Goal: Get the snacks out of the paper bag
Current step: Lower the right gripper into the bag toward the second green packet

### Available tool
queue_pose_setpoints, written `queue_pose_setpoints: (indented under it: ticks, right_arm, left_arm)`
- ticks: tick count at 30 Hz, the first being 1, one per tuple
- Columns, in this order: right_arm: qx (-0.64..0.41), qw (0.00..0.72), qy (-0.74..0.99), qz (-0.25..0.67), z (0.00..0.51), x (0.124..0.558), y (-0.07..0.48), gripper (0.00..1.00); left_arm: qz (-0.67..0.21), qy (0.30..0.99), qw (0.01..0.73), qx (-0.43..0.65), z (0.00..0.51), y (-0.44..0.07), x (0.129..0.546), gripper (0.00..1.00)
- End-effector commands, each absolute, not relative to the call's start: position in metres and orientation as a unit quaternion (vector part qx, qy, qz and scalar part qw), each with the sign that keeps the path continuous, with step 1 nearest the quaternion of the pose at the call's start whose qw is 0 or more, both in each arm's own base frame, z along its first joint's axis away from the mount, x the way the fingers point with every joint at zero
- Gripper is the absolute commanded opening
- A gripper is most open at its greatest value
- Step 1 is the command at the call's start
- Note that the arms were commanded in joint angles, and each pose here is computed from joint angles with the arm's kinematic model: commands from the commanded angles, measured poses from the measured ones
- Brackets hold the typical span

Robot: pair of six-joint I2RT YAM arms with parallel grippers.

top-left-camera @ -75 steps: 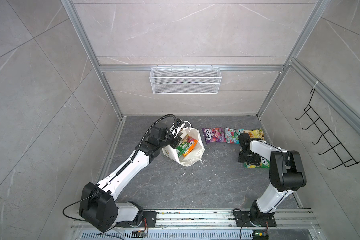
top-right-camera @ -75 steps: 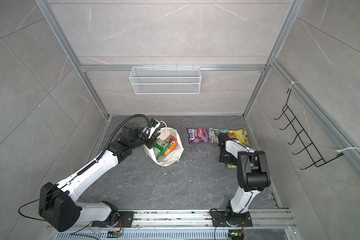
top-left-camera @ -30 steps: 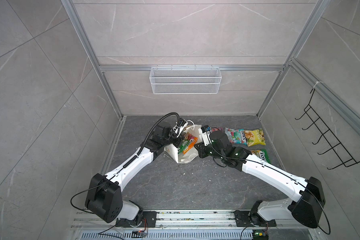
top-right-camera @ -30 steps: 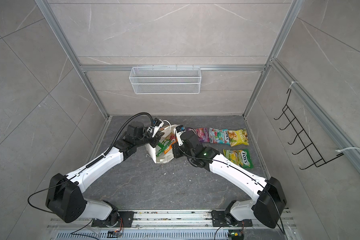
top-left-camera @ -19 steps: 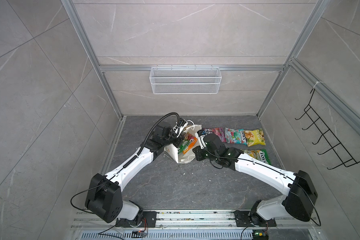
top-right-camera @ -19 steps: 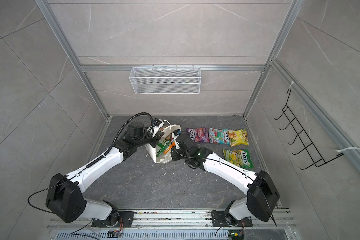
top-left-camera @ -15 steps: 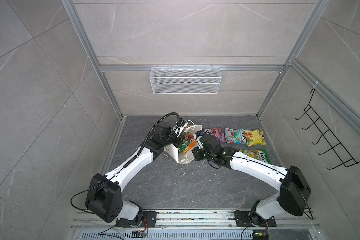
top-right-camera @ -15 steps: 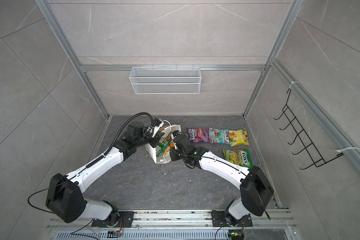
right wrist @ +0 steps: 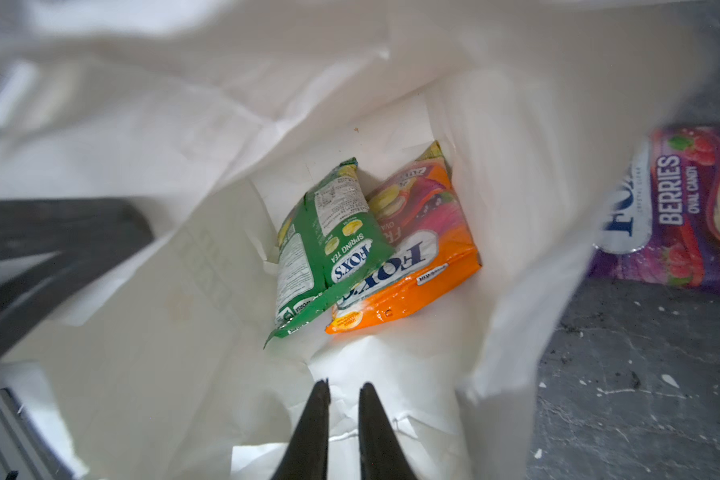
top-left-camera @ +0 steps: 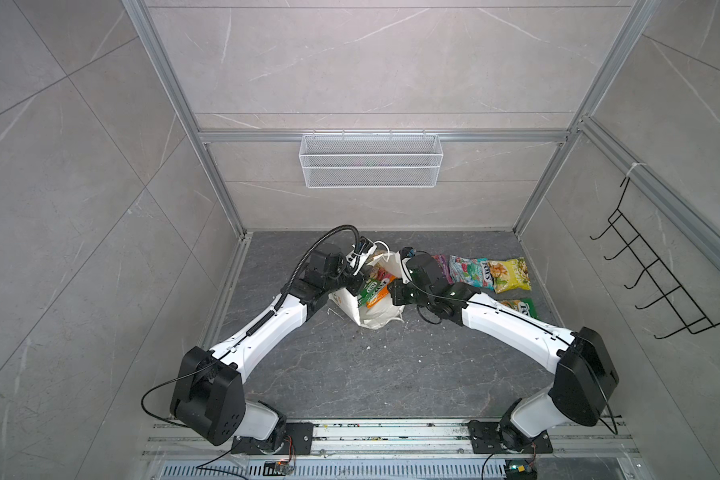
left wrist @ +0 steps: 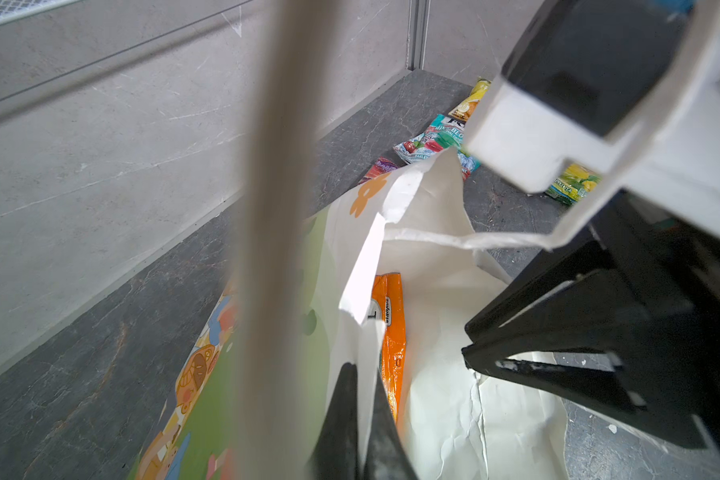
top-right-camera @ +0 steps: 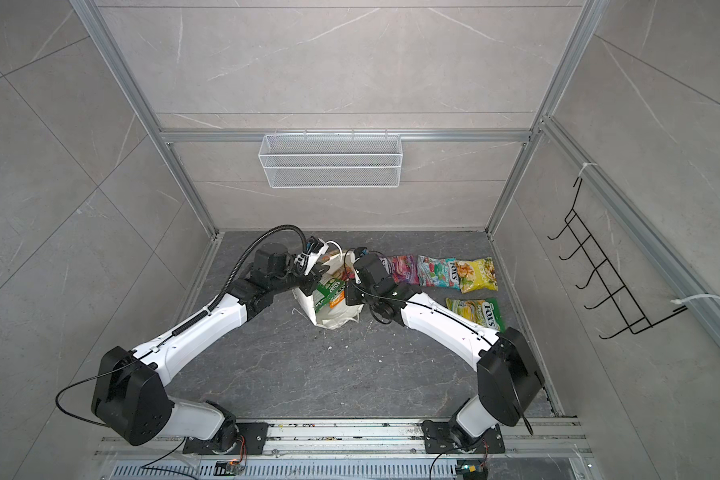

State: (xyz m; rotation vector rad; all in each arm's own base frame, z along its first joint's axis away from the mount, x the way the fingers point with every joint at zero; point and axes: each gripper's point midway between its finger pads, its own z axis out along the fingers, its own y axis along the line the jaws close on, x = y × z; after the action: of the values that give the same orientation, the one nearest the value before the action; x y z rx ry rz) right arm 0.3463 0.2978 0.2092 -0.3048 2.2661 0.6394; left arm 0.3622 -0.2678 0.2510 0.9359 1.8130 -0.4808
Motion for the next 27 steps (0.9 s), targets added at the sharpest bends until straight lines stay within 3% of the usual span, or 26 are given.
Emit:
queue_pose_setpoints:
  ticks: [1,5,9,15,27]
  right_arm:
    - [-0.136,0.400,0.859,0.289,0.249,0.335,0.296,0.19]
    - [-0.106,0.387,0.861,0.312,0.248,0.337,0.292,0.16]
    - [-0.067,0.339,0.883,0.318,0.223,0.345,0.303,0.12]
    - [0.009,0.326,0.888,0.326,0.191,0.357,0.307,0.11]
    - [-0.008,0.347,0.897,0.274,0.155,0.338,0.321,0.10]
  left_arm:
    - [-0.207,0.722,0.537,0.385,0.281,-0.272,0.361,0.00]
    - [-0.209,0.720,0.538,0.384,0.281,-0.273,0.362,0.00]
    - [-0.215,0.718,0.540,0.383,0.283,-0.275,0.362,0.00]
    - [-0.217,0.720,0.539,0.379,0.284,-0.275,0.363,0.00]
    - [-0.218,0.726,0.535,0.373,0.282,-0.275,0.365,0.00]
